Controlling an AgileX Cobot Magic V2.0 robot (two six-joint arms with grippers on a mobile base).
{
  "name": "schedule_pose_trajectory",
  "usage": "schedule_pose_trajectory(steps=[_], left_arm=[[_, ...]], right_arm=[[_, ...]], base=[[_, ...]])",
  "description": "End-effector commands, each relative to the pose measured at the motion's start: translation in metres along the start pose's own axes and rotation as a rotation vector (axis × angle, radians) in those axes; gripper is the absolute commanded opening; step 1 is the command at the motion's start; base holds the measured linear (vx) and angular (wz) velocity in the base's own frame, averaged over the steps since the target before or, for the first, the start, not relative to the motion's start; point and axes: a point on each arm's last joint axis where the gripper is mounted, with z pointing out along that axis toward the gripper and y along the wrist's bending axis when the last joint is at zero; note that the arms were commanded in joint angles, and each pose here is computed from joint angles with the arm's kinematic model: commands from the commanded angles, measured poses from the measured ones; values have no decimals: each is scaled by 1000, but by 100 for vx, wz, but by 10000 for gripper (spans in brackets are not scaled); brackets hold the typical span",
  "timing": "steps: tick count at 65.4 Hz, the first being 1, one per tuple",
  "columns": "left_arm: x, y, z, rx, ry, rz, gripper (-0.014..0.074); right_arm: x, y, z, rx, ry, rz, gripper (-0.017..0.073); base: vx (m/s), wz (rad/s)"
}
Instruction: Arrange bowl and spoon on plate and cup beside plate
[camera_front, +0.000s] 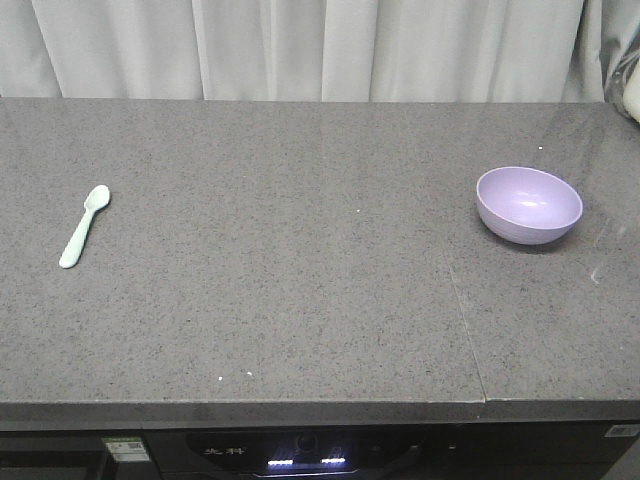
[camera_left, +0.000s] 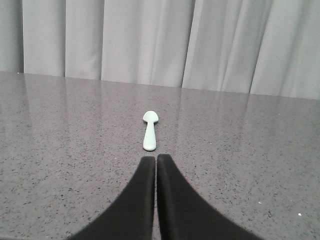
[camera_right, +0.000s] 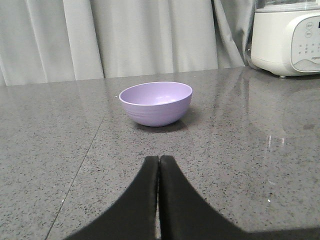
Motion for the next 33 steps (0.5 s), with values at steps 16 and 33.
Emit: schedule_pose_trajectory(steps=[16,33], left_arm=[[3,0,1,9,-37,-8,-6],[3,0,1,9,-37,-8,-6]], right_arm=[[-2,2,0,-18,-69,-15,-6],[-2,2,0,-18,-69,-15,-6]], base=[[4,-1],[4,-2]])
